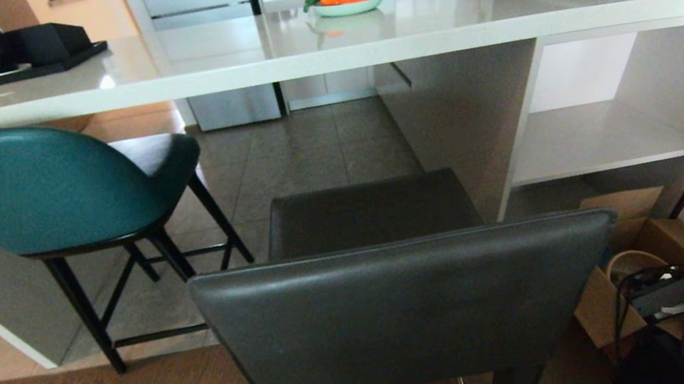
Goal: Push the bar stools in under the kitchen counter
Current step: Pull the blue chair out from under the dining table
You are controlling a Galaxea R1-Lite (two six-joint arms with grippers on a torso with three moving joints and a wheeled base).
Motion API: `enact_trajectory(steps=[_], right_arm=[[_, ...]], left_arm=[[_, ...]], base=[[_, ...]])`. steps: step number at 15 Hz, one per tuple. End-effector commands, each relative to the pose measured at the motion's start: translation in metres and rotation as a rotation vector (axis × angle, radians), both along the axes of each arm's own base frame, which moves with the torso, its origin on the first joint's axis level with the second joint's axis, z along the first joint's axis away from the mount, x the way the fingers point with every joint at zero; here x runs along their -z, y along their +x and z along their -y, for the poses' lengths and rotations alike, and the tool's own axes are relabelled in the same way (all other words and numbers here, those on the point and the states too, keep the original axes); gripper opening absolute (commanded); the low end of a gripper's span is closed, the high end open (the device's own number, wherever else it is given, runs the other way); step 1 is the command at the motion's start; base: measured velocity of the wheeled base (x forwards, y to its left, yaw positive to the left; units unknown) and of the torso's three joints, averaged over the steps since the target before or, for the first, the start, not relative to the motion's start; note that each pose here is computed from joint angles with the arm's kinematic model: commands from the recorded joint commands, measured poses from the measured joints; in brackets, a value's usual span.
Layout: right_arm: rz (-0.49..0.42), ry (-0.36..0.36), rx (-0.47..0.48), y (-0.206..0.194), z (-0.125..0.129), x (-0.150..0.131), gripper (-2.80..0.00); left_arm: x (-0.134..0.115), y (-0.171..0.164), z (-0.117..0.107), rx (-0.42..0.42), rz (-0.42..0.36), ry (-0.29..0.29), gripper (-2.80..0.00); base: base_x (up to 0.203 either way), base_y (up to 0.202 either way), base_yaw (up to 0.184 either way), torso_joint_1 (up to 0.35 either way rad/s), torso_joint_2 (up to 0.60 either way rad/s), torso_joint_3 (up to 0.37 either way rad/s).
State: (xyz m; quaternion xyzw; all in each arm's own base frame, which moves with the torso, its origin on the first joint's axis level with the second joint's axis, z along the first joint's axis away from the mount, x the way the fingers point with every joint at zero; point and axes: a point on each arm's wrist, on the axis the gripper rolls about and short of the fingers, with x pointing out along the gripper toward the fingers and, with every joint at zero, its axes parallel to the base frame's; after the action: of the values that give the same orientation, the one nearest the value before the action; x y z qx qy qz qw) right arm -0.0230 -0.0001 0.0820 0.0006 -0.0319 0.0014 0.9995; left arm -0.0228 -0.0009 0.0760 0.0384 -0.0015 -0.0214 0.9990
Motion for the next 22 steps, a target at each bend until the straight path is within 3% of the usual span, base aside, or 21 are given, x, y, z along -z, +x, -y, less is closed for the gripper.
enact_trajectory(steps=[1,7,15,16,22], right_arm=[[-0.022,0.002,0.0,0.0018,0.0,0.006,0.0],[-0.029,-0.003,-0.002,0.0016,0.0,0.0064,0.0],[-0.021,-0.003,-0.002,0.0018,0.0,0.0062,0.0],[-0.018,-0.001,-0.002,0.0018,0.0,0.0059,-2.8],[-0.018,-0.01,-0.004,0.0018,0.0,0.0059,-2.8]], left_arm=[[-0.0001,0.0001,0.0,0.0,-0.001,0.001,0.0],[0.0,0.0002,0.0001,0.006,-0.003,0.025,0.0],[0.0,0.0002,0.0,0.002,0.001,0.011,0.0],[0.0,0.0002,0.0,0.002,0.001,0.012,0.0],[-0.0001,0.0002,0.0,0.0,0.002,0.011,0.0]], base=[[0.0,0.0,0.0,0.0,0.0,0.0],[0.0,0.0,0.0,0.0,0.0,0.0],[0.0,0.0,0.0,0.0,0.0,0.0],[0.0,0.0,0.0,0.0,0.0,0.0],[0.0,0.0,0.0,0.0,0.0,0.0]])
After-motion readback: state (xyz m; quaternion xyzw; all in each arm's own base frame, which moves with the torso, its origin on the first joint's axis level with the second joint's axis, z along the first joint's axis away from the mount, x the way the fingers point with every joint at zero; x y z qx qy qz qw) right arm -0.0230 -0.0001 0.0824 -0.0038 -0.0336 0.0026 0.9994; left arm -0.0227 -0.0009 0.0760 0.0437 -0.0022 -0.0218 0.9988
